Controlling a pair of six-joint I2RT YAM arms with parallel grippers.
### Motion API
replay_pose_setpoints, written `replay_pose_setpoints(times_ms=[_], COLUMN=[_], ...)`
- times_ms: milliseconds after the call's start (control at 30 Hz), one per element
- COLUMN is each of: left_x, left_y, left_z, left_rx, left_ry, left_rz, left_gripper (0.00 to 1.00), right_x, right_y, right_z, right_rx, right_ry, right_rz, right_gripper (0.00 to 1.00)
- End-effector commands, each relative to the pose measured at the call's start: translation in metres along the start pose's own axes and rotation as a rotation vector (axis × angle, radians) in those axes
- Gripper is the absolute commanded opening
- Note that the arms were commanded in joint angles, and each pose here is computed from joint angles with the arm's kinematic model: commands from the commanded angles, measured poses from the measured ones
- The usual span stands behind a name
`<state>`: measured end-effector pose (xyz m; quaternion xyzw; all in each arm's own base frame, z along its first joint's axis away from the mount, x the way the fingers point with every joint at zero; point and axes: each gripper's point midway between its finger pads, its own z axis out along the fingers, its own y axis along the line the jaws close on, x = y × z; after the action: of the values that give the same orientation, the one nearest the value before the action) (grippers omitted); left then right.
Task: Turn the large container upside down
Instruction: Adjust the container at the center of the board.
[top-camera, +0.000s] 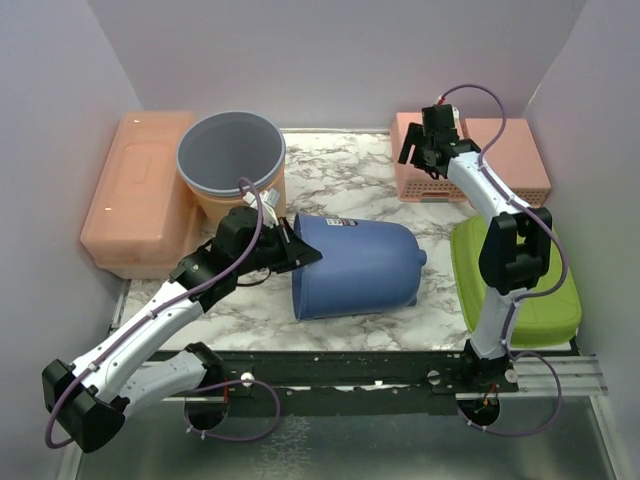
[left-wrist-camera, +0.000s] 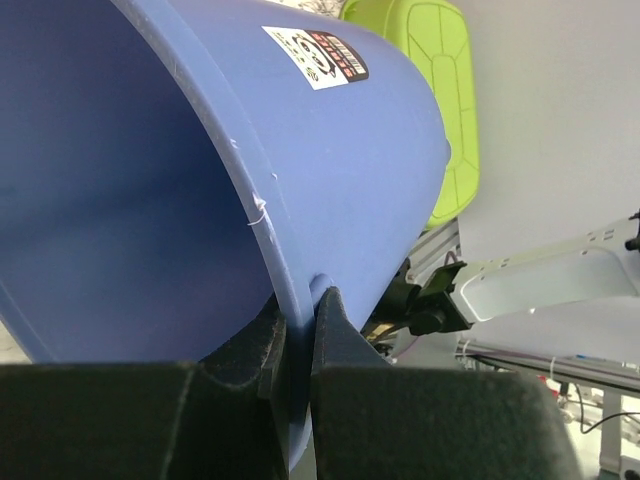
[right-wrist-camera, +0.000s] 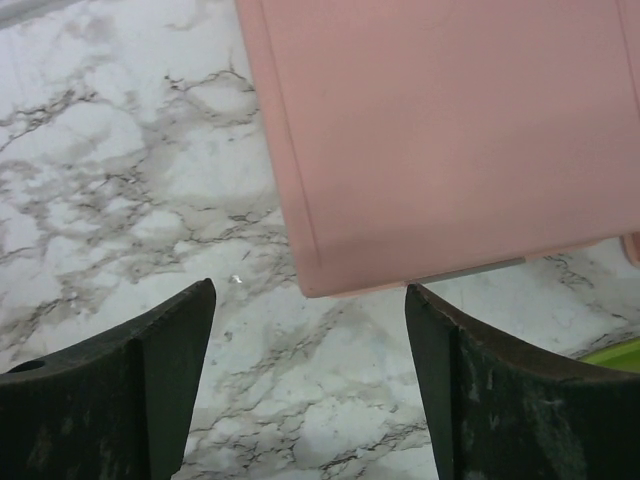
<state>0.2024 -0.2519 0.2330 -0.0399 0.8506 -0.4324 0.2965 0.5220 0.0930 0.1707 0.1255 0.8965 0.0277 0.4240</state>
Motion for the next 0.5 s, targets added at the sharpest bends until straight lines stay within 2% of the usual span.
replay_pose_setpoints(times_ms=[0,167,300,467], left_x=[0.032,0.029,0.026,0.021], left_y=[0.093,0.093,0.091,0.088], left_z=[-0.02,-0.02,-0.018,-0.019], left_rx=[-0.377,-0.383,-0.384,-0.383], left_ry=[0.121,0.116,0.122,0.102], left_rz=[0.12,0.133,0.138,0.142], left_gripper=[0.0,0.0,0.0,0.0], right_x=[0.005,-0.003,-0.01,-0.016], right_y=[-0.021,-0.017,-0.027,-0.021], right_z=[0.0,0.011,0.04,0.065], right_rx=[0.051,0.024,0.12,0.115], right_ry=[-0.001,-0.012,0.001,-0.004], right_rz=[-0.049,-0.131,-0.201,-0.263], right_gripper=[0.83,0.89,0.99,1.0])
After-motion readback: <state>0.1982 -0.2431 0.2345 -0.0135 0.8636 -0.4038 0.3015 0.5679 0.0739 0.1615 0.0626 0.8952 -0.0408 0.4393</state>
